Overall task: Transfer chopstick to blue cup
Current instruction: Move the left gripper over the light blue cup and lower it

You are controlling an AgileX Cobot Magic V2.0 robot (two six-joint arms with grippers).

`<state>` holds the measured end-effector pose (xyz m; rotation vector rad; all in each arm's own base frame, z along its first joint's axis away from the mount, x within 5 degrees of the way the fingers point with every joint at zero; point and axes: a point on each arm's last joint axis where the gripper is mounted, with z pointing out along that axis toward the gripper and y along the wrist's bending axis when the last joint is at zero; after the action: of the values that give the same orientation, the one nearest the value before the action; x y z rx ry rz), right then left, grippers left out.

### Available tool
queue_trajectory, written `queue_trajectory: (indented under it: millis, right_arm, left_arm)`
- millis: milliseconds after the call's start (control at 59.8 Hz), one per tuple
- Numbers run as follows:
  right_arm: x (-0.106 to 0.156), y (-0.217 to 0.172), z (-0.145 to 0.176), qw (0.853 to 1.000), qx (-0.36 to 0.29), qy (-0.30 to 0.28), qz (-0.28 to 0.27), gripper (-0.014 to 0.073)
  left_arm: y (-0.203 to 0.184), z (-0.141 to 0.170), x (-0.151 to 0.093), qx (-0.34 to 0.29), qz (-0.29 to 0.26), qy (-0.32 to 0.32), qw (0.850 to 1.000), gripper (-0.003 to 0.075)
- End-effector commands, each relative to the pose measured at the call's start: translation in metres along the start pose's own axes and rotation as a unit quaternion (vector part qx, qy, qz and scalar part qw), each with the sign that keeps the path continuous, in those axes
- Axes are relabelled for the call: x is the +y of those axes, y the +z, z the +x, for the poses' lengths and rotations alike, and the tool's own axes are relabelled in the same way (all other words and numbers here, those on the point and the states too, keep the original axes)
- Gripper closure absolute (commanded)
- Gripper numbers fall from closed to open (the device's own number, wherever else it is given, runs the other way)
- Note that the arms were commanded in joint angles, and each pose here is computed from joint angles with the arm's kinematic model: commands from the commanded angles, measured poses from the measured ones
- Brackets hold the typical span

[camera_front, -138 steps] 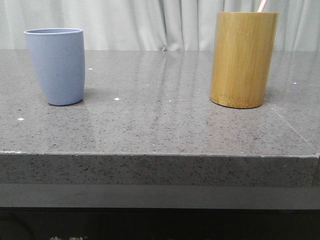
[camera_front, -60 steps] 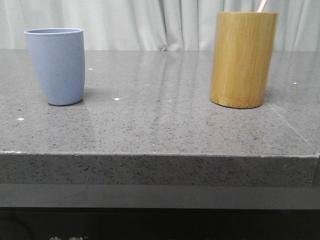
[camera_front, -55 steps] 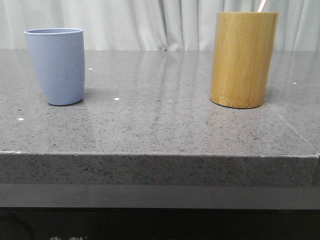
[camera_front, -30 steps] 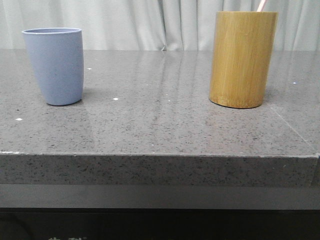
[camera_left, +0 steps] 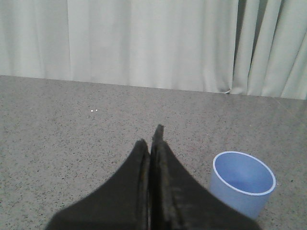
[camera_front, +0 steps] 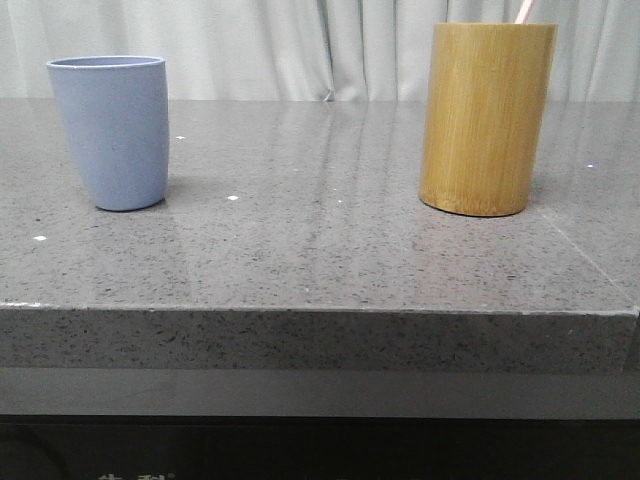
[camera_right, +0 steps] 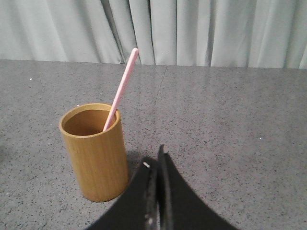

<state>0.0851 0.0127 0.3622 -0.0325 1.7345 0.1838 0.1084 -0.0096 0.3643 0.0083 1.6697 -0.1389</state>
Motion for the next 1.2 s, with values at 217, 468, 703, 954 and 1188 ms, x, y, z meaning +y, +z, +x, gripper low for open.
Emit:
queue_trajectory:
  millis: [217,468,703,954,1188]
  right_arm:
    - [0.000,-0.003,-0.017,0.999,-0.049,-0.004,0.003,0.0037]
    - [0.000,-0.003,-0.016,0.999,-0.047,-0.004,0.003,0.0004]
    - [0.000,-0.003,-0.016,0.999,-0.047,-0.004,0.003,0.0004]
    - [0.000,-0.003,-0.016,0.999,-0.047,-0.004,0.003,0.0004]
    - [0.000,-0.003,-0.016,0.999,-0.047,-0.004,0.003,0.0004]
  left_arm:
    - [-0.001,-0.019,0.000,-0.056,-0.004,0.000,0.998,0.0174]
    - [-0.001,-0.019,0.000,-0.057,-0.004,0.000,0.998,0.0050]
    - [-0.001,-0.021,0.000,-0.060,-0.003,-0.005,0.998,0.0051]
    - [0.023,-0.044,-0.005,0.034,0.011,0.051,0.998,0.0051]
    - [0.064,-0.079,-0.030,0.151,0.092,0.093,0.980,0.0051]
